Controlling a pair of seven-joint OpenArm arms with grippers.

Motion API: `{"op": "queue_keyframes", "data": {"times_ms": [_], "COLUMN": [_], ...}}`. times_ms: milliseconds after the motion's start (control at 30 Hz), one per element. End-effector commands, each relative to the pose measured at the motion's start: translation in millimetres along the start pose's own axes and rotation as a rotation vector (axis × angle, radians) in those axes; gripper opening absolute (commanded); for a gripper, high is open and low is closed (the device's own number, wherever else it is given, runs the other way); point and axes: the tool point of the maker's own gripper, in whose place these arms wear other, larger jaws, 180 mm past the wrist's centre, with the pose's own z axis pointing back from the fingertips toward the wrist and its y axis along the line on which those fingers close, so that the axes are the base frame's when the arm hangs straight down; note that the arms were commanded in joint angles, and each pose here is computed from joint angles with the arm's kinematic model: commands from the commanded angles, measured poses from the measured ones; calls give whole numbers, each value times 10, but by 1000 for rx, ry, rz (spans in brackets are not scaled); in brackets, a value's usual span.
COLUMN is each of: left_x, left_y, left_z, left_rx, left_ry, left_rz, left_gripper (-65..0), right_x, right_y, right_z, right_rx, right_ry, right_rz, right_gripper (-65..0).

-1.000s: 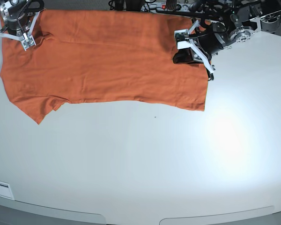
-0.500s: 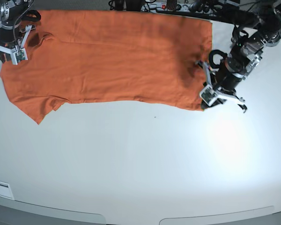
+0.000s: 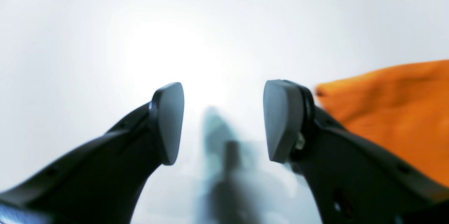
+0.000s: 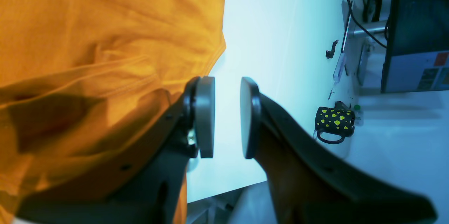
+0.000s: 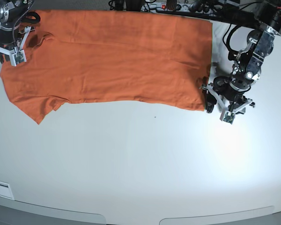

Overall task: Fold the T-shirt properly
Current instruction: 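Move the left gripper to the hem corner and grasp it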

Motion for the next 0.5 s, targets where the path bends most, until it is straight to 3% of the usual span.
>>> {"op": "queue_keyframes", "data": {"times_ms": [0, 167, 467], "left_x": [137, 225, 287], "left_y": [4, -209, -227], "left_z": [24, 49, 85], "left_rx": [-22, -167, -212], "left_ry": [-22, -19, -34], "left_rz": [-2, 112, 139], "left_gripper": [-288, -288, -288], "right_x": [62, 50, 52], "right_y": [-96, -96, -98], "right_z": [18, 18, 18], "right_rx": [-30, -31, -31], "right_ry": [-23, -17, -17], "right_rz": [0, 0, 0], "right_gripper": [-495, -495, -495]}}
